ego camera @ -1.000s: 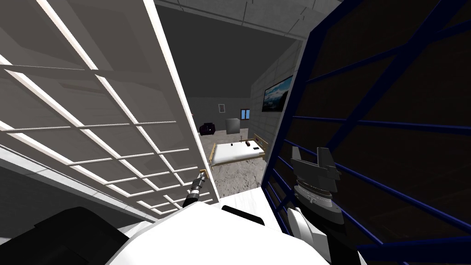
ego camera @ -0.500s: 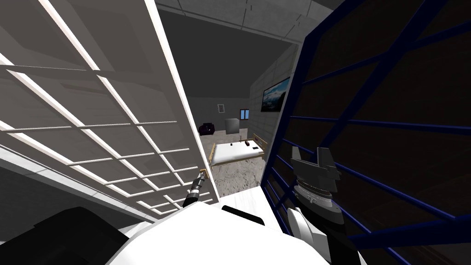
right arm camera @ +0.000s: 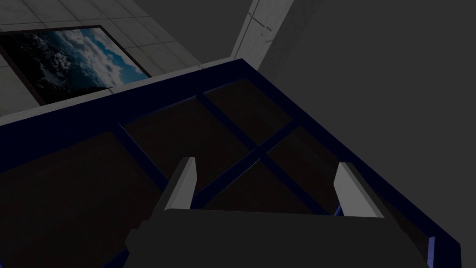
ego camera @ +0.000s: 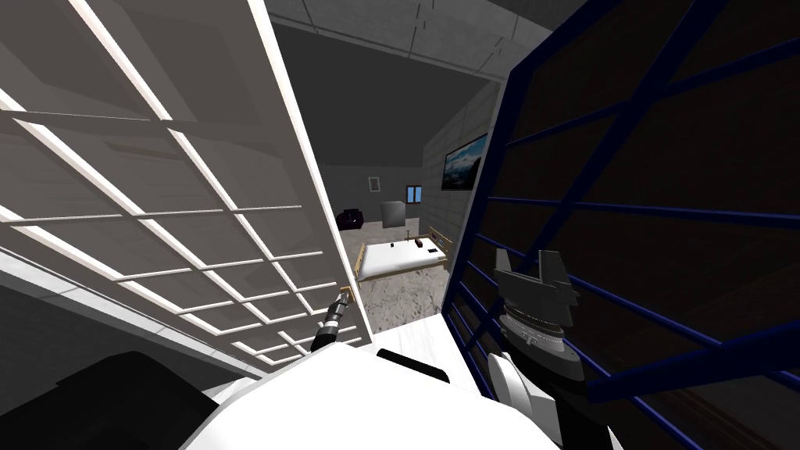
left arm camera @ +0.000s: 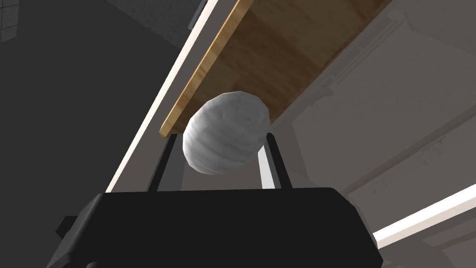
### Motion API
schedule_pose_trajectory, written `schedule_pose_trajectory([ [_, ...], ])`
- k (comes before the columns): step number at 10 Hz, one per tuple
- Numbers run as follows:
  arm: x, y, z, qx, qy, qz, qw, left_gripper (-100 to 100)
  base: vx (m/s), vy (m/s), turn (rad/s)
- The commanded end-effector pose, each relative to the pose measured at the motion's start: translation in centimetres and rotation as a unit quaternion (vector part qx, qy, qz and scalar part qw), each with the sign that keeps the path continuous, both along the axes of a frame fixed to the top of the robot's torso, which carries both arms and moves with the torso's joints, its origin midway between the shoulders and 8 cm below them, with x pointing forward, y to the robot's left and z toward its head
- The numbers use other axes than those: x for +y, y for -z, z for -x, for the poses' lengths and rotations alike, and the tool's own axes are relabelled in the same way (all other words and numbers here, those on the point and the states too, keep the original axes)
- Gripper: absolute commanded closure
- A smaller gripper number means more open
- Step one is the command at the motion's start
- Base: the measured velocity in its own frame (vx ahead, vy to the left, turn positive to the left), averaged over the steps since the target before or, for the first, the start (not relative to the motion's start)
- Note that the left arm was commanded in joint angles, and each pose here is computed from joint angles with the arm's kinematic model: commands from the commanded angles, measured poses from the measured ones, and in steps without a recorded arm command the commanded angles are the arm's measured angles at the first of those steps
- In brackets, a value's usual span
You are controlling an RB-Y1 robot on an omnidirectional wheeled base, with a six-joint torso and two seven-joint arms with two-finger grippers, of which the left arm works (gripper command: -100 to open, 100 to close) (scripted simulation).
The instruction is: Pull the door open
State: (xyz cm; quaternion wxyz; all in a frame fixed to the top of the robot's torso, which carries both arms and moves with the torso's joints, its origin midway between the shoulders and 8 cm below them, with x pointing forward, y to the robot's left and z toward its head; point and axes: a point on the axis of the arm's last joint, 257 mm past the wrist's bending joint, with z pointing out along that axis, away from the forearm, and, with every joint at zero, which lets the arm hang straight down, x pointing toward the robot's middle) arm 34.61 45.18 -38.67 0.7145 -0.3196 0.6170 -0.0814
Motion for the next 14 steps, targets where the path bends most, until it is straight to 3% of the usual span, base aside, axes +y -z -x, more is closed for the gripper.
schedule_pose_trajectory([
  [1,-0.43,0.23,-0.13,-0.007,0.003,0.023,0.9997,100,-0.035,0.003,-0.026],
  [3,-0.39,0.18,-0.22,-0.016,0.003,0.046,0.9988,100,-0.03,0.003,-0.021],
  [6,-0.3,0.1,-0.4,-0.035,0.003,0.09,0.9953,100,-0.038,0.007,-0.039],
  [7,-0.25,0.07,-0.48,-0.043,0.002,0.11,0.993,100,-0.036,0.003,-0.037],
  [8,-0.25,0.07,-0.48,-0.044,0.002,0.113,0.9926,100,-0.029,0.002,-0.019],
  [10,-0.15,0.0,-0.65,-0.061,0.002,0.15,0.9868,100,-0.04,0.006,-0.033],
  [11,-0.15,0.0,-0.65,-0.064,0.002,0.158,0.9854,100,-0.037,0.006,-0.028],
  [12,-0.1,-0.03,-0.74,-0.072,0.002,0.177,0.9815,100,-0.037,0.008,-0.051],
  [13,-0.1,-0.03,-0.74,-0.073,0.002,0.181,0.9808,100,-0.029,0.008,-0.021],
  [14,-0.05,-0.05,-0.82,-0.082,0.002,0.202,0.976,100,-0.037,0.0,-0.036],
])
